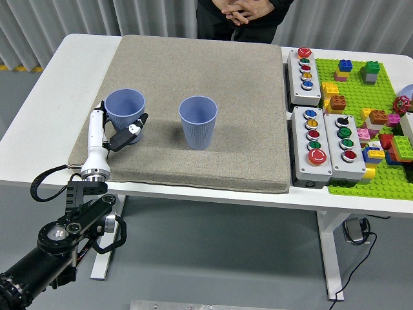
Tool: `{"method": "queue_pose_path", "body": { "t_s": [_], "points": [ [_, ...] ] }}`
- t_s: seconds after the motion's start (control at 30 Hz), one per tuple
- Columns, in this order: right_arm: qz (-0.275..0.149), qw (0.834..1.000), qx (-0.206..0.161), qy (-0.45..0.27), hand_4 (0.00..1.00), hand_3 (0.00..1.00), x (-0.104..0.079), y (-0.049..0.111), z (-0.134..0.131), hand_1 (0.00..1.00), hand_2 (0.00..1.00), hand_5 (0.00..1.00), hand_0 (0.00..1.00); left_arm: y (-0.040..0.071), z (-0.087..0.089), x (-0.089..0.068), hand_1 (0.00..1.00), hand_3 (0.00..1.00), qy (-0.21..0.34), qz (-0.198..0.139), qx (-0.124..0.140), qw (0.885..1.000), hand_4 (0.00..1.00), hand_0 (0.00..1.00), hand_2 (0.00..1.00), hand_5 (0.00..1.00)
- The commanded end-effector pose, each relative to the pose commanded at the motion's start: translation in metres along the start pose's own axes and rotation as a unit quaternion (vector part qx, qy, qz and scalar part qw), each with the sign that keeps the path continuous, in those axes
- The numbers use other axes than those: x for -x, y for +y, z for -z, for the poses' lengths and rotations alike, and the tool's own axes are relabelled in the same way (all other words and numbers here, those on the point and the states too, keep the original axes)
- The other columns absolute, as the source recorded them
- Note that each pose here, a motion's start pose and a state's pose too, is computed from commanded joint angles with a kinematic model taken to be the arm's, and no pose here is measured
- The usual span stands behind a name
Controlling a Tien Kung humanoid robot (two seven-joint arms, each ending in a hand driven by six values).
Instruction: Pick cup pour cup place
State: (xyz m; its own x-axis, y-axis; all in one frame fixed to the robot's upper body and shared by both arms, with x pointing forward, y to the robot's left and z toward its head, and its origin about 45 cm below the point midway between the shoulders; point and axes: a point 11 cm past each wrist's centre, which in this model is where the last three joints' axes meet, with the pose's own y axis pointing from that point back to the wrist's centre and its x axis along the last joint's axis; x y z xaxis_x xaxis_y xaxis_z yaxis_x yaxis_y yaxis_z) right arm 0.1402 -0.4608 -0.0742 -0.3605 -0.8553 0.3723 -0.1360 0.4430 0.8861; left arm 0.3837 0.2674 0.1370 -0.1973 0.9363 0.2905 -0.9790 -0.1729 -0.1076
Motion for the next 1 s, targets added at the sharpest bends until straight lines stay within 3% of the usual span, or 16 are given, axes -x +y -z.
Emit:
{"method": "queue_pose_path", "body": {
  "t_s": [0.07, 0.1, 0.67, 0.7, 1.0],
  "points": [
    [0.000, 1.000, 0.000, 0.000, 0.002, 0.593, 0.0000, 0.0000, -0.0003, 0.633, 0.595, 0.246, 0.697, -0.0001, -0.0003, 0.0009, 0.673, 0.756, 0.003, 0.005, 0.001, 1.000, 0.842, 0.663, 0.733, 0.238],
    [0.000, 1.000, 0.000, 0.000, 0.002, 0.593, 0.0000, 0.0000, -0.0004, 0.633, 0.595, 0.247, 0.697, -0.0001, -0.0002, 0.0010, 0.718, 0.782, 0.004, 0.006, 0.001, 1.000, 0.896, 0.695, 0.769, 0.295],
    [0.000, 1.000, 0.001, 0.001, 0.002, 0.594, -0.0001, -0.0001, -0.0008, 0.634, 0.595, 0.250, 0.697, 0.0000, -0.0009, 0.0007, 0.728, 0.805, 0.005, 0.013, 0.000, 1.000, 0.884, 0.708, 0.795, 0.283],
    [0.000, 1.000, 0.001, 0.001, 0.002, 0.593, -0.0002, -0.0001, -0.0010, 0.633, 0.595, 0.251, 0.697, 0.0002, -0.0011, 0.0011, 0.751, 0.858, 0.005, 0.015, 0.000, 1.000, 0.906, 0.728, 0.853, 0.315],
    [0.000, 1.000, 0.004, 0.005, 0.002, 0.593, -0.0008, -0.0004, -0.0040, 0.633, 0.595, 0.252, 0.697, 0.0026, 0.0027, 0.0012, 0.762, 0.879, 0.006, 0.019, -0.008, 1.000, 0.910, 0.744, 0.888, 0.319]
  ]
}}
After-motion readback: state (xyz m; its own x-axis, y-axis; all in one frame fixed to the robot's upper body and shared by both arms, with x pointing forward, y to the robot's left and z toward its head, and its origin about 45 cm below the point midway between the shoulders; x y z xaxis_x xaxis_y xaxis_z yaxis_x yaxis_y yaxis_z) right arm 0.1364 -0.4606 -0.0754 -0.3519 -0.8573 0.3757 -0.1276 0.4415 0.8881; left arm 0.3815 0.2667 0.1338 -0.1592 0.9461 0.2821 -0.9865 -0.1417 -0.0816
